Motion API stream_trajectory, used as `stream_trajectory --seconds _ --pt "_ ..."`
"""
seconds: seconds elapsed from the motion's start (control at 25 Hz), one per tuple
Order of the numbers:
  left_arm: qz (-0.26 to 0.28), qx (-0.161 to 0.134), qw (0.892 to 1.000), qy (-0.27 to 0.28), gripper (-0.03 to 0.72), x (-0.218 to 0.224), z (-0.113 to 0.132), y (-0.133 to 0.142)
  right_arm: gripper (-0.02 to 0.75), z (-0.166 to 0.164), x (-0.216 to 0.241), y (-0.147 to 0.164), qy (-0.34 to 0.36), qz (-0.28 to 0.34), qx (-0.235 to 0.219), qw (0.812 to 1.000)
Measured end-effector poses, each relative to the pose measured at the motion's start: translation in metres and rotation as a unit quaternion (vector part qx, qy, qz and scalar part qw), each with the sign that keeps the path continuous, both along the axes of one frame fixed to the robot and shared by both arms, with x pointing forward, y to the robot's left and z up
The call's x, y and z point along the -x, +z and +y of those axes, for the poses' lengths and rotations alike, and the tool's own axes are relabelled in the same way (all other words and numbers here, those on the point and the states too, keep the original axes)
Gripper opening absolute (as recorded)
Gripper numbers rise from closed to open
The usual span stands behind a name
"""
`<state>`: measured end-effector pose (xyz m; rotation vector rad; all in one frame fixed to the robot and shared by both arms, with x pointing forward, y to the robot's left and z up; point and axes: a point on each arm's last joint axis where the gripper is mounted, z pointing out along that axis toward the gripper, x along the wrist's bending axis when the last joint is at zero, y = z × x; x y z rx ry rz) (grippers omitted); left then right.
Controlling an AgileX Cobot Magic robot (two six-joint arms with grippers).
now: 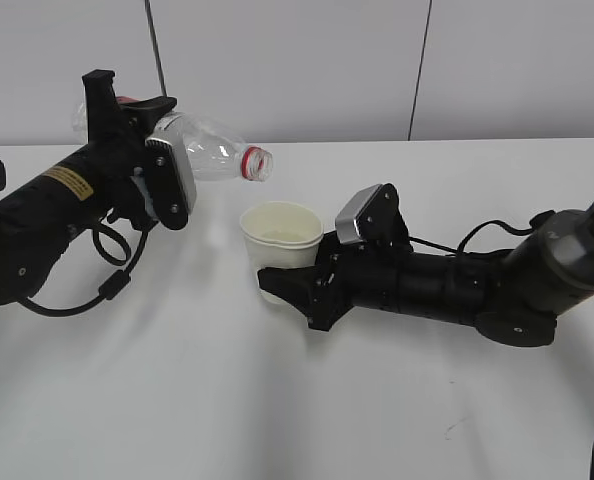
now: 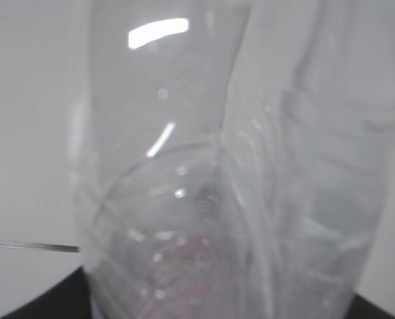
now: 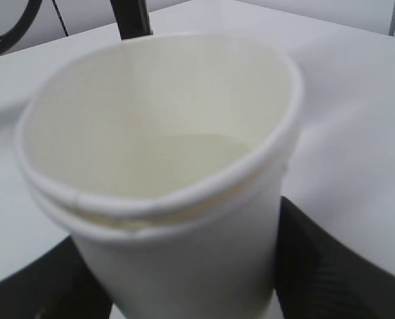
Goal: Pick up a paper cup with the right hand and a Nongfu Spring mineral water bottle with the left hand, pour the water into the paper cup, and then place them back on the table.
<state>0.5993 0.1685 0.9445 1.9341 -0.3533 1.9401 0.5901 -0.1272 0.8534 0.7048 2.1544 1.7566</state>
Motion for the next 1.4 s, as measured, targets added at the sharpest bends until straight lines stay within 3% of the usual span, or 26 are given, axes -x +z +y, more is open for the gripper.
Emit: stream_trajectory --seconds 0.76,0.96,1.12,1.32,1.4 --pt "0.003 0.010 1.000 0.000 0.326 0.000 0.000 0.000 0.472 -0.001 -0.002 0.001 -0.013 0.001 -0.005 1.000" --pt "0.032 0.052 0.998 0.007 0.326 -0.001 0.001 -0.001 0.472 -0.002 -0.004 0.001 -0.024 -0.004 -0.006 1.000" --pt "0.065 0.110 0.992 0.018 0.326 -0.001 0.003 -0.003 0.472 -0.003 -0.005 0.002 -0.032 -0.015 -0.003 0.999" --pt "0.103 0.196 0.975 0.022 0.326 -0.002 0.004 -0.003 0.472 -0.005 -0.009 0.003 -0.051 -0.032 0.002 0.998" --pt "0.122 0.238 0.963 0.024 0.326 -0.002 0.005 -0.003 0.472 -0.006 -0.011 0.004 -0.066 -0.035 -0.004 0.997"
